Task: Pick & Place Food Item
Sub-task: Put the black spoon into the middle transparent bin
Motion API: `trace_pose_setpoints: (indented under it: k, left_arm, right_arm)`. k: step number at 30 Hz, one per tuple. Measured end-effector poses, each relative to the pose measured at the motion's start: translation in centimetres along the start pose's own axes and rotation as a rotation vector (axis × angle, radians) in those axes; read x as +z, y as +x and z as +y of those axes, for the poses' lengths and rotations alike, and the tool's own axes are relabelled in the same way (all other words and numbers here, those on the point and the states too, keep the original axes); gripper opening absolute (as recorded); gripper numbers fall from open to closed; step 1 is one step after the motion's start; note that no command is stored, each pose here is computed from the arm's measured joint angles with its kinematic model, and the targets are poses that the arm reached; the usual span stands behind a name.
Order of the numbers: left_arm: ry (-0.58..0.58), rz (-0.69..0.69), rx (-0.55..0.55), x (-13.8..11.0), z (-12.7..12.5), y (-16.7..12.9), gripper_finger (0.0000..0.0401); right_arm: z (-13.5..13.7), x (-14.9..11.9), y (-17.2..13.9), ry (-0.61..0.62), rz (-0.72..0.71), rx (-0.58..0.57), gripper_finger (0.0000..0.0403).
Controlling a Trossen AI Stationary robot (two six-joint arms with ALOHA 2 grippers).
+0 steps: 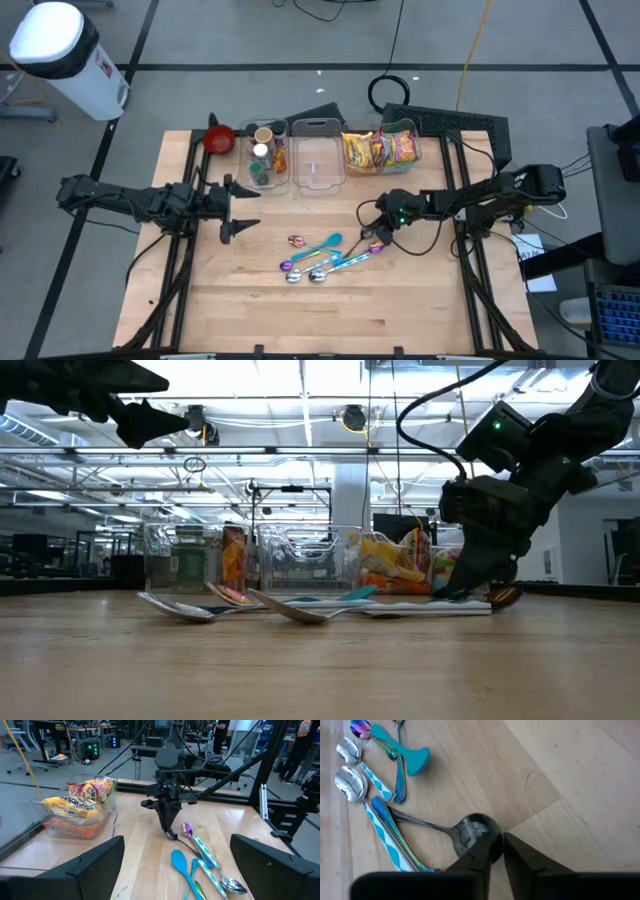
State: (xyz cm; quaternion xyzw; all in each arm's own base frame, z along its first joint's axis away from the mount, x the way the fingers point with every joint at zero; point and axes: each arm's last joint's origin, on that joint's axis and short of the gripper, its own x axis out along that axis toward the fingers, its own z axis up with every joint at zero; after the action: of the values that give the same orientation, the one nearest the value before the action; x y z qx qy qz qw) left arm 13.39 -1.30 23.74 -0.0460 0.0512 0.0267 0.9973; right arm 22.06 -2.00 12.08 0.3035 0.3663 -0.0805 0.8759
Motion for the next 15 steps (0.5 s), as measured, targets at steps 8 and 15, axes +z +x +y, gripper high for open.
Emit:
trace_pose_setpoints:
  k: [8,15]
  left_arm:
    - [0.000,0.000,0.000,0.0,0.0,0.0,0.0367]
    - [0.000,0.000,-0.001,0.0,0.0,0.0,0.0367]
  right_arm:
    - [-0.3,0.8,-0.3,-0.029,-0.055,0.006,0.0008]
    - [0.2,1.9,-2.0,-0.092,-0.169,0.005,0.0002]
